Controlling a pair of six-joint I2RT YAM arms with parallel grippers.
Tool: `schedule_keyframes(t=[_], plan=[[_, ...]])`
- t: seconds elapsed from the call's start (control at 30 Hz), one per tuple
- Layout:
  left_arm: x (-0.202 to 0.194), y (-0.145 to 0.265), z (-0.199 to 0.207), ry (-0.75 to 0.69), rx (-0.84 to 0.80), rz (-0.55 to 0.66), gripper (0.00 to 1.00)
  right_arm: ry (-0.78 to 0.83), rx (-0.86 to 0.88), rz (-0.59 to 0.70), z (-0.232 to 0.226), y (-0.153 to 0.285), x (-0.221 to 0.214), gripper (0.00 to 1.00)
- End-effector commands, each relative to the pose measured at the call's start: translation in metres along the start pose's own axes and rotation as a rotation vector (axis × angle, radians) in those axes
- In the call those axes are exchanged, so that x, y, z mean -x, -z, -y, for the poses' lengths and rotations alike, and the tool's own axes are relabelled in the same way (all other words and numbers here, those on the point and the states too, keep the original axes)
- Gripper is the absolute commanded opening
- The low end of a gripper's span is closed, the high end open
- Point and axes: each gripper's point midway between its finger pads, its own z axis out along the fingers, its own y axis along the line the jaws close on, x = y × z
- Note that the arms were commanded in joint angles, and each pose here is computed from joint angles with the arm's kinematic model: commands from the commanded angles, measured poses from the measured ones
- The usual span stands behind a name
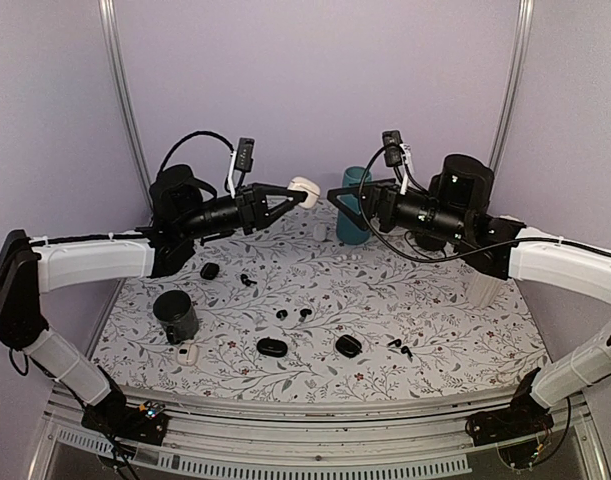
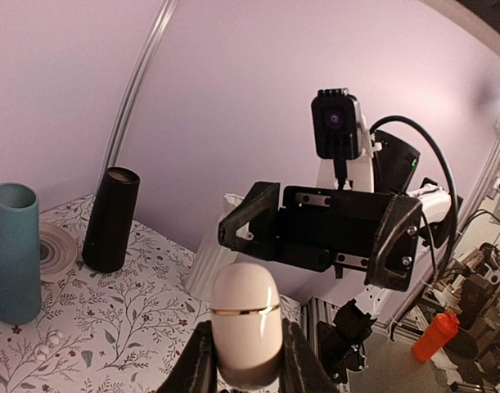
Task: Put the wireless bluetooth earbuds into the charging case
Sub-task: Open the charging case.
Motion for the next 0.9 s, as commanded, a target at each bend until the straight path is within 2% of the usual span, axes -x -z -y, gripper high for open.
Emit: schedule_keyframes(t=[0.0,0.13,0.43,0.87], plan=[[0.014,0.0,0.016,-0.03,-0.027,0.043,0.0,-0.015,0.113,0.043,-0.023,0.0,0.02,0.96],[0.017,0.003,0.034,-0.066,-0.113,0.044,0.0,-0.017,0.181,0.028,-0.032,-0.004,0.014,0.92],[0.011,0.005,0.061,-0.067,-0.299,0.018,0.0,-0.036,0.141,0.067,-0.022,-0.009,0.017,0.86],[0.007,0.001,0.061,-0.025,-0.323,-0.01,0.0,0.03,0.208,0.016,-0.041,-0.017,0.001,0.83]])
